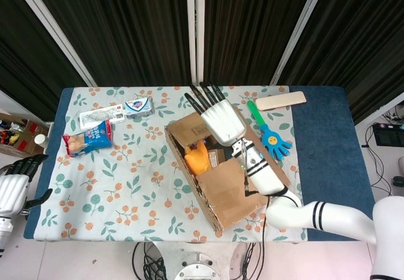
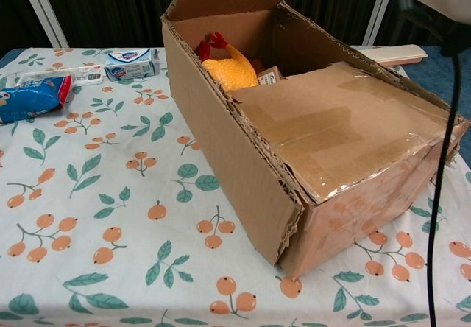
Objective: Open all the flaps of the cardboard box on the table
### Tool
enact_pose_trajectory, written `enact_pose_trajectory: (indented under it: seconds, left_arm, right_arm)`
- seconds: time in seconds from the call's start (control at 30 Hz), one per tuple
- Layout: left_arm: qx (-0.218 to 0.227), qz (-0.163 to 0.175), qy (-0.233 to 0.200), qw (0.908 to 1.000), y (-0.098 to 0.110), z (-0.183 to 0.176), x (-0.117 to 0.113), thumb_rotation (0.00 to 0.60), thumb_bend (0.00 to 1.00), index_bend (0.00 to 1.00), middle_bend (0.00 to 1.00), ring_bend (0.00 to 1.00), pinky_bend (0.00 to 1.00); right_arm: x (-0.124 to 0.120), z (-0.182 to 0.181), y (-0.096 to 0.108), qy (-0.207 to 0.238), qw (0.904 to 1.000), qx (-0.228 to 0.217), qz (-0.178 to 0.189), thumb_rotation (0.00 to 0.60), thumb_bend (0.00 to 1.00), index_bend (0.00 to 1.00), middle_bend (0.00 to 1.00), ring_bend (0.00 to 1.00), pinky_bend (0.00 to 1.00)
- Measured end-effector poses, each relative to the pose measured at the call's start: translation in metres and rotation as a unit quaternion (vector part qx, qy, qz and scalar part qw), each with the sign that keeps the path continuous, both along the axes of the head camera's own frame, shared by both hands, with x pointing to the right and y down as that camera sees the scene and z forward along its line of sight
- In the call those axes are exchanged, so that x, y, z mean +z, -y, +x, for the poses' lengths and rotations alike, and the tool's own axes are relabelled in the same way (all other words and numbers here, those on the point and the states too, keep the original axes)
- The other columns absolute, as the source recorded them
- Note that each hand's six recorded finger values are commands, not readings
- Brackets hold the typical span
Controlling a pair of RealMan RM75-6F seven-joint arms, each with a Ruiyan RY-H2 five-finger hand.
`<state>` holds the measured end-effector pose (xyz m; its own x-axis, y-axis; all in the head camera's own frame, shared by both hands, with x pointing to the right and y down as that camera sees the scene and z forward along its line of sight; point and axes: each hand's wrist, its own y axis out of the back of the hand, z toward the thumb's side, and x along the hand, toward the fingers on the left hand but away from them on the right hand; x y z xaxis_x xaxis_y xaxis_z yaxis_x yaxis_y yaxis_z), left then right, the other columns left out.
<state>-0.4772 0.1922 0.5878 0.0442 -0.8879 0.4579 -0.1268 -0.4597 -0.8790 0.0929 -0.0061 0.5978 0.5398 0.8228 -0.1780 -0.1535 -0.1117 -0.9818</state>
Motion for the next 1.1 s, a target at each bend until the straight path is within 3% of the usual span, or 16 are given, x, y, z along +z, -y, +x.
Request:
enact_pose_trajectory:
  seconds: [0.2,0.43,0.6,0.77,0.83,0.97,1.03,1.1]
  left_arm:
    - [-0.003,-0.005,0.002,1.0000,-0.003,-0.003,0.003,0.600,0.26,0.12,0.12,0.13,0.16]
    - [-0.014,-0.012,0.010,0.9998,-0.007,-0.013,0.003,0.600,0.26,0.12,0.12,0.13,0.16]
    - [-0.017,-0.017,0.012,0.9996,-0.007,-0.016,0.005,0.600,0.26,0.12,0.12,0.13,0.16]
    - [-0.011,-0.018,0.001,0.9998,-0.006,-0.008,0.009,0.600,0.26,0.12,0.12,0.13,0.16]
    - [-0.009,-0.020,-0.001,0.9998,-0.006,-0.005,0.010,0.600,0.26,0.12,0.12,0.13,0.16]
    - [-0.004,-0.024,-0.003,0.9997,-0.006,-0.001,0.013,0.600,0.26,0.12,0.12,0.13,0.16]
    - [-0.001,-0.025,-0.005,0.9997,-0.005,0.003,0.015,0.600,0.26,0.12,0.12,0.13,0.16]
    - [0.001,-0.025,-0.010,0.9996,-0.004,0.006,0.017,0.600,0.26,0.12,0.12,0.13,0.16]
  right_arm:
    - [-0.003,-0.028,0.038,-0.008,0.9993,0.014,0.033,0.600,0.16,0.00,0.00,0.00,0.00]
    - [0.017,-0.051,0.084,-0.041,0.9955,0.060,0.060,0.600,0.16,0.00,0.00,0.00,0.00]
    - [0.023,-0.063,0.086,-0.016,0.9962,0.063,0.058,0.600,0.18,0.00,0.00,0.00,0.00]
    - [0.013,-0.064,0.072,0.025,0.9979,0.038,0.046,0.600,0.21,0.00,0.01,0.00,0.00]
    - [0.006,-0.063,0.062,0.044,0.9986,0.018,0.026,0.600,0.29,0.00,0.03,0.00,0.00]
    - [-0.016,-0.048,0.038,0.064,0.9974,-0.026,-0.023,0.600,0.83,0.06,0.16,0.00,0.00]
    - [-0.026,-0.035,0.026,0.060,0.9962,-0.042,-0.046,0.600,0.92,0.12,0.19,0.00,0.00]
    - [-0.035,-0.018,0.015,0.046,0.9948,-0.054,-0.073,0.600,0.93,0.17,0.21,0.00,0.00]
